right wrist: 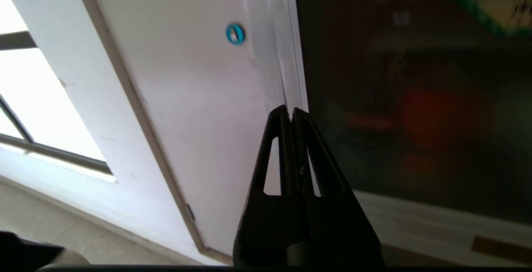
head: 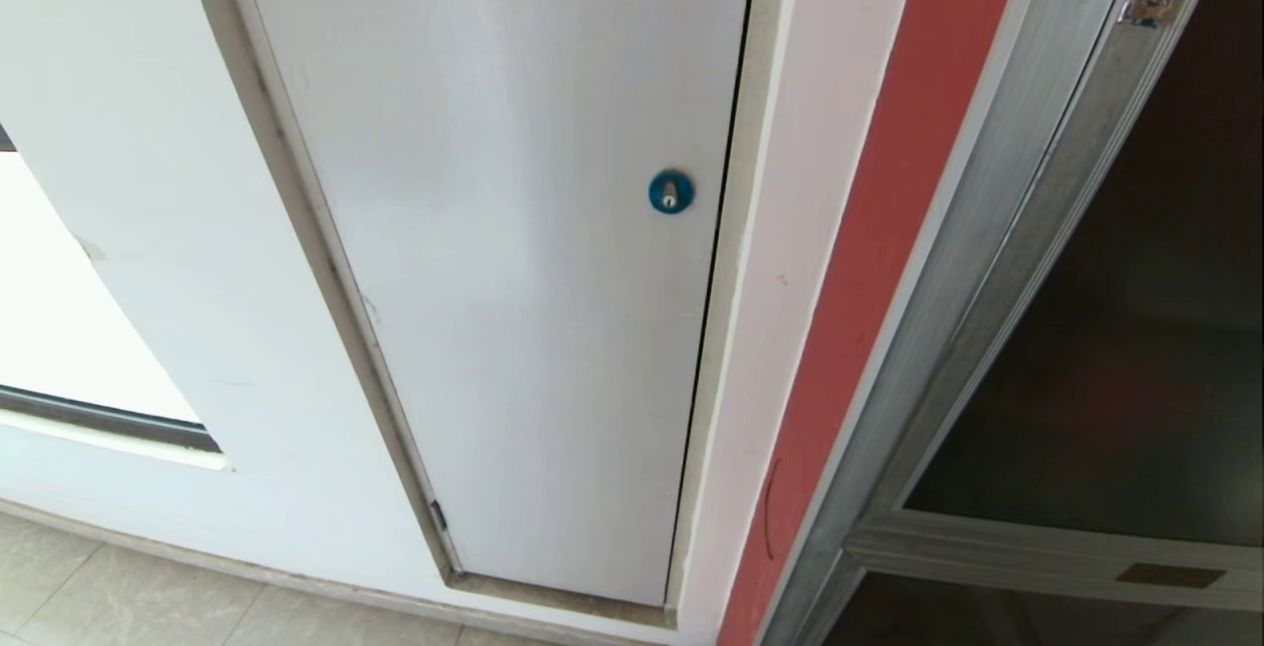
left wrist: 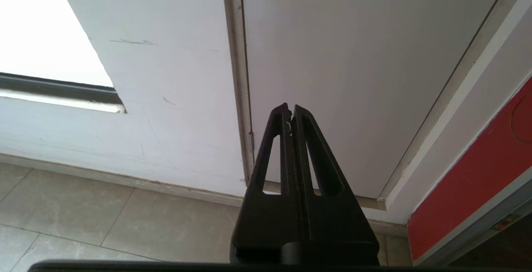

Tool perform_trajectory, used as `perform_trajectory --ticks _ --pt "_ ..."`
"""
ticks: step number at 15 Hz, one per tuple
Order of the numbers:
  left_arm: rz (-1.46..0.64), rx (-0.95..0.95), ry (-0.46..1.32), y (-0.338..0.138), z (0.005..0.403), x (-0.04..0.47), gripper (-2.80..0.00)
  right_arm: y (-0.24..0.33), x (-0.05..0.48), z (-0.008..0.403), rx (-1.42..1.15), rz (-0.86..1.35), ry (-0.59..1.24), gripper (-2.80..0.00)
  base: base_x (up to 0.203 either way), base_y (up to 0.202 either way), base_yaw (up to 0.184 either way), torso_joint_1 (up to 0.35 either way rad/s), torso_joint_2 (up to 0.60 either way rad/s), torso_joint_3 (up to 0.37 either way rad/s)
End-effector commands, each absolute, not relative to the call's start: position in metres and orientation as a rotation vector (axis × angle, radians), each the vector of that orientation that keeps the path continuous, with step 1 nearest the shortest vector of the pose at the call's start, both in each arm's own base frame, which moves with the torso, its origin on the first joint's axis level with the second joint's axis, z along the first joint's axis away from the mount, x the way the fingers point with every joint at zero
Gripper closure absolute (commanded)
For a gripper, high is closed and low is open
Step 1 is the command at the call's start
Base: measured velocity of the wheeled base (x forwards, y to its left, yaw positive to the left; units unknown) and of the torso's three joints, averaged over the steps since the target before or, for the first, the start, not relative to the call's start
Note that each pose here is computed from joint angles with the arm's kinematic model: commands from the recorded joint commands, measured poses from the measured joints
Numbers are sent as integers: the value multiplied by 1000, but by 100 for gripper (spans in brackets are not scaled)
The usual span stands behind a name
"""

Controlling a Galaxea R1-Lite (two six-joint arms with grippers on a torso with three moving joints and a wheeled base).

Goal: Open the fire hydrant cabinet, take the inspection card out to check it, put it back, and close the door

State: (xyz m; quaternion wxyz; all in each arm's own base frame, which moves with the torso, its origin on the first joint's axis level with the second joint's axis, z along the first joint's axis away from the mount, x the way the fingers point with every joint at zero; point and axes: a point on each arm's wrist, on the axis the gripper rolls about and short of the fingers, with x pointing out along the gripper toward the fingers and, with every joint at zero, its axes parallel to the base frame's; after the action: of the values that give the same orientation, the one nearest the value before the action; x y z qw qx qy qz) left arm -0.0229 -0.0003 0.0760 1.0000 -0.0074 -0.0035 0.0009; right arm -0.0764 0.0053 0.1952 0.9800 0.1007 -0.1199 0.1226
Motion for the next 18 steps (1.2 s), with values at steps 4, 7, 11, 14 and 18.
perform_trajectory --ticks 4,7,11,14,18 --pt "3 -15 -6 0 76 -23 0 3 -37 115 113 114 -126 0 0 0 0 0 0 0" --pt "1 -15 -6 0 76 -23 0 1 -24 87 18 22 -109 0 0 0 0 0 0 0" --pt "1 -15 -6 0 76 -23 0 0 -23 76 5 -22 -7 0 0 0 0 0 0 0" --pt "3 -15 -6 0 76 -23 0 0 -23 75 42 -31 -1 0 0 0 0 0 0 0" --pt "1 -15 -6 0 76 -23 0 -1 -23 76 63 -32 -3 0 0 0 0 0 0 0"
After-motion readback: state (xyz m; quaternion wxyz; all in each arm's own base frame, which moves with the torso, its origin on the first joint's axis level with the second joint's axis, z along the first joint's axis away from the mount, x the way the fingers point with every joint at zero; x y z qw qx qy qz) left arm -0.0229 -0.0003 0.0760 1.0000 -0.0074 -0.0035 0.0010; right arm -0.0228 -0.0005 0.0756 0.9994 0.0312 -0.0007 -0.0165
